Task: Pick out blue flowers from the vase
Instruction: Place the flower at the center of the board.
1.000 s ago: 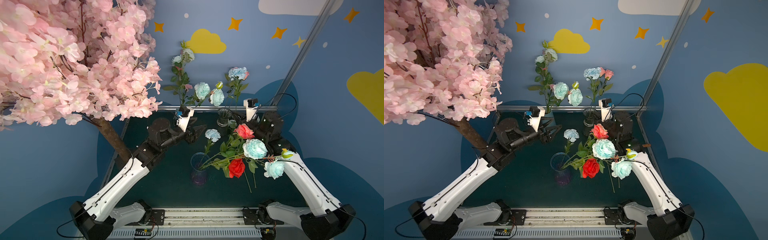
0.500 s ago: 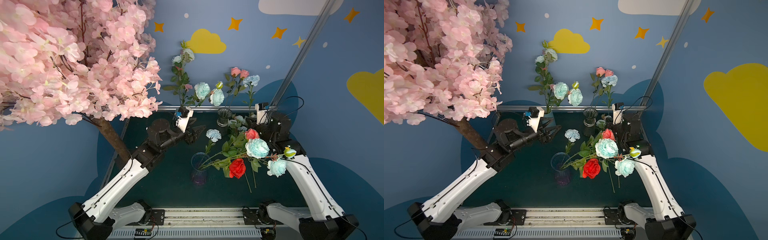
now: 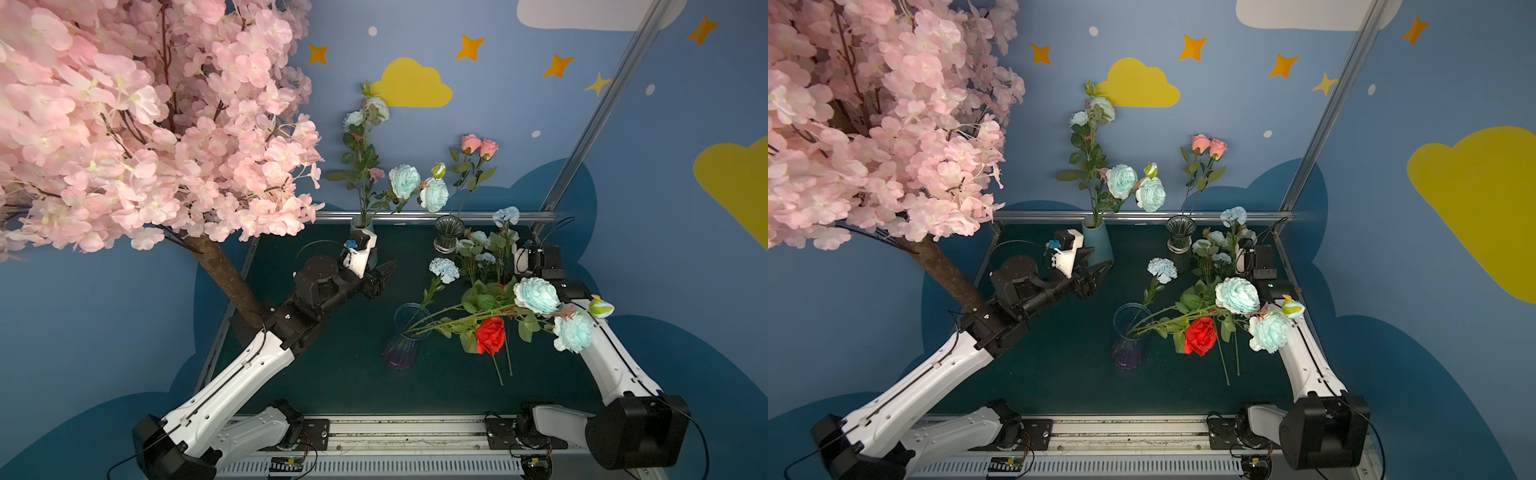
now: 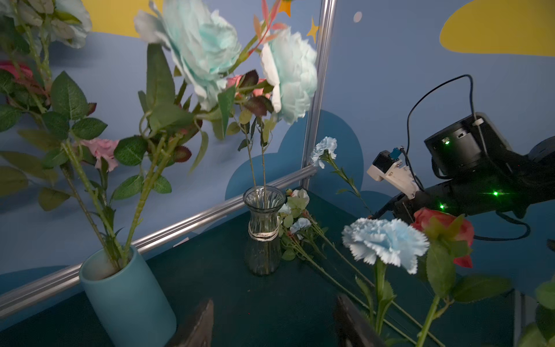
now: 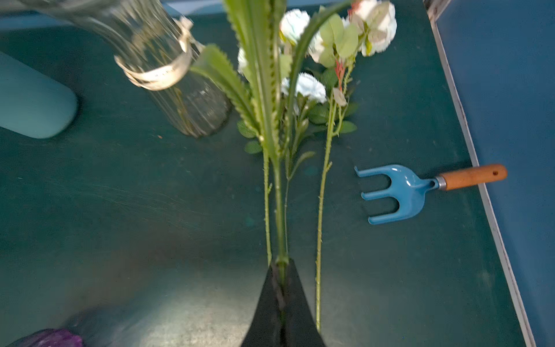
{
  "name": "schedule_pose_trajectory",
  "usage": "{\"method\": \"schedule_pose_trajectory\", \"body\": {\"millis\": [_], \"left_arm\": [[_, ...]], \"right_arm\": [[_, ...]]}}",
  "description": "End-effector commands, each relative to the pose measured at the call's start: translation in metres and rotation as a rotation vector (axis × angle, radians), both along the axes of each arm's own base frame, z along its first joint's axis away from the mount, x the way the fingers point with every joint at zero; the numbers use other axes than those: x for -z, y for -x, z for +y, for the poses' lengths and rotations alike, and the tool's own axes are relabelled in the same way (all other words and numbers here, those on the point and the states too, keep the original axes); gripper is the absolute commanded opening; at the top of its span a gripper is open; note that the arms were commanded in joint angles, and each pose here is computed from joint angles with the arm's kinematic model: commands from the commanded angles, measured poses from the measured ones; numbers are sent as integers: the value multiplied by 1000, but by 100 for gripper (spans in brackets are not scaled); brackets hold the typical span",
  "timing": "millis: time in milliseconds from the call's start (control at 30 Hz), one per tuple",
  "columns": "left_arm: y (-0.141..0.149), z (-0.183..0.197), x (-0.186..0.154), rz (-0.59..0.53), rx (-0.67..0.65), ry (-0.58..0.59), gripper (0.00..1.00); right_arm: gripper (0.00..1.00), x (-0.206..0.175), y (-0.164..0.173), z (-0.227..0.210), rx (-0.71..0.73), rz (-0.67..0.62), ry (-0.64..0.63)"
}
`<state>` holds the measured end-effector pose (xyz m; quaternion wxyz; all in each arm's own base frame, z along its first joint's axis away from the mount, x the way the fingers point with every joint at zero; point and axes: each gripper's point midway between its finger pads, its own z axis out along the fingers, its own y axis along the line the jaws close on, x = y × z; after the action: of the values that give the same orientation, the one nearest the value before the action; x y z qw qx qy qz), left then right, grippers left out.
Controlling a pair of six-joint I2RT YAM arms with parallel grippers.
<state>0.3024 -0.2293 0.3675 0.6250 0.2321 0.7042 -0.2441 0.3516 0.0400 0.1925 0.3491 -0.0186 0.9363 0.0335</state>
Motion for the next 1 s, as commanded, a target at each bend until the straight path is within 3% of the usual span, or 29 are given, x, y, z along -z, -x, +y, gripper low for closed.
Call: {"method": "schedule_pose_trajectory", "body": {"millis": [0, 100, 367, 733, 967], "left_arm": [[0, 15, -23, -77, -57, 25, 64], [1, 13, -22, -84, -40, 39, 65], [1, 5, -21, -71, -2, 41, 65], [3, 9, -22, -79, -5, 37, 64], [2, 14, -21, -85, -25, 35, 64]], "right_arm": [[0, 1, 1, 8, -36, 28, -30], [0, -22, 1, 39, -138, -6, -134], [0, -86, 12, 105, -310, -159, -197], [0, -87, 8, 62, -187, -167, -111], [0, -38, 17, 24, -86, -50, -80]]}}
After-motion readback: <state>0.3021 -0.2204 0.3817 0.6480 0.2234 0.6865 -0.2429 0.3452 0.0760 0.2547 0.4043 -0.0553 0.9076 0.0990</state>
